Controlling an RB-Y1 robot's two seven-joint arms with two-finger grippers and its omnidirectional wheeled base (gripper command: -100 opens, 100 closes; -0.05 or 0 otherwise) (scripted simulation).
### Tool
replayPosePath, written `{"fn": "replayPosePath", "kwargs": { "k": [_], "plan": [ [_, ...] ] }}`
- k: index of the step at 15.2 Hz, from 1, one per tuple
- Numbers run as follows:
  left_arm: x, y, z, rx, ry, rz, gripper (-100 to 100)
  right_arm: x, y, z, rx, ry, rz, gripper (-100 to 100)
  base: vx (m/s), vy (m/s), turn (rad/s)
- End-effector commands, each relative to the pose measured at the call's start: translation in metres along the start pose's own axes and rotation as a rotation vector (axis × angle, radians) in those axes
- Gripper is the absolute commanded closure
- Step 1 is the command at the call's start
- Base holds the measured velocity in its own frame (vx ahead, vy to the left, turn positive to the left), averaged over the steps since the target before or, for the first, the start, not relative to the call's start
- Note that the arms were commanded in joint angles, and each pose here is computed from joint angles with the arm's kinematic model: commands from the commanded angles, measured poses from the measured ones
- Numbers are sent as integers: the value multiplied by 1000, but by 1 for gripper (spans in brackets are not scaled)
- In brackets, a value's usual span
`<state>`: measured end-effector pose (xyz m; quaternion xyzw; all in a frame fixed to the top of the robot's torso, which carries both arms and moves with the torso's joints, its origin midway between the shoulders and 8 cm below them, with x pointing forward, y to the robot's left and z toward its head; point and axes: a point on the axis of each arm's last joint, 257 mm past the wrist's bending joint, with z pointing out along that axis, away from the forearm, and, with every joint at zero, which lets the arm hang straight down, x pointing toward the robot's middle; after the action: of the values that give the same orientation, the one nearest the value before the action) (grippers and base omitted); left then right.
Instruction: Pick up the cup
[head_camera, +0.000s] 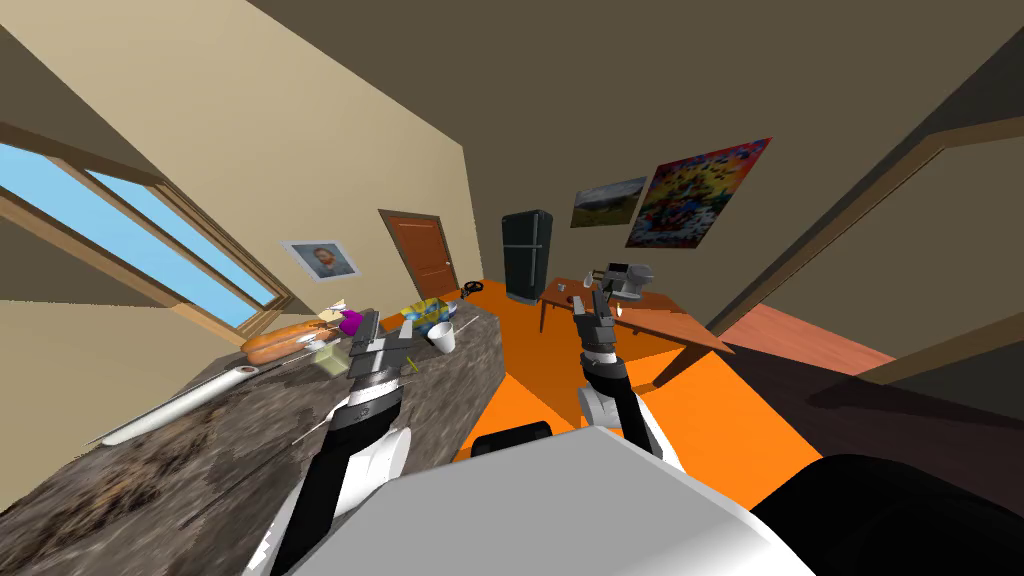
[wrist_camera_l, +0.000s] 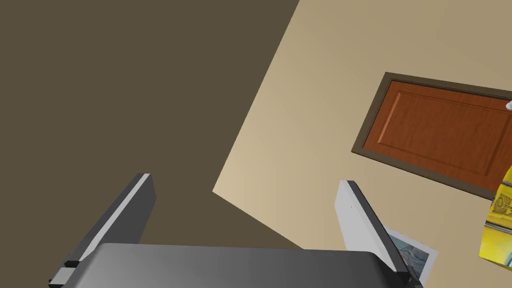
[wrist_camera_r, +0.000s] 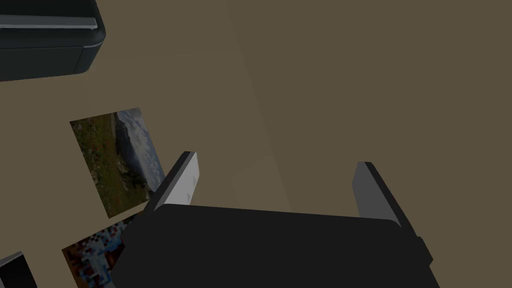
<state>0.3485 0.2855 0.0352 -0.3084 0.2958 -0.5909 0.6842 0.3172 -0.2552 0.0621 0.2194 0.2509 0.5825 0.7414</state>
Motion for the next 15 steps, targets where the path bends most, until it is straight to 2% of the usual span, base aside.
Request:
{"fn": "replayPosePath", "kwargs": {
  "k": [1, 3, 7, 14, 15],
  "plan": [
    [0, 8, 1, -34, 24, 0, -100, 0, 0, 0, 0, 0, 0, 0, 2, -1, -34],
    [-1, 13, 1, -56, 33, -2, -100, 0, 0, 0, 0, 0, 0, 0, 6, 2, -50],
    [-7, 32, 1, -141, 57, -18, -100, 0, 0, 0, 0, 0, 0, 0, 7, 3, -45],
    [-17, 63, -2, -281, 73, -44, -100, 0, 0, 0, 0, 0, 0, 0, 10, 3, -50],
    [-17, 64, -2, -286, 72, -44, -100, 0, 0, 0, 0, 0, 0, 0, 10, 4, -18]
  ]
}}
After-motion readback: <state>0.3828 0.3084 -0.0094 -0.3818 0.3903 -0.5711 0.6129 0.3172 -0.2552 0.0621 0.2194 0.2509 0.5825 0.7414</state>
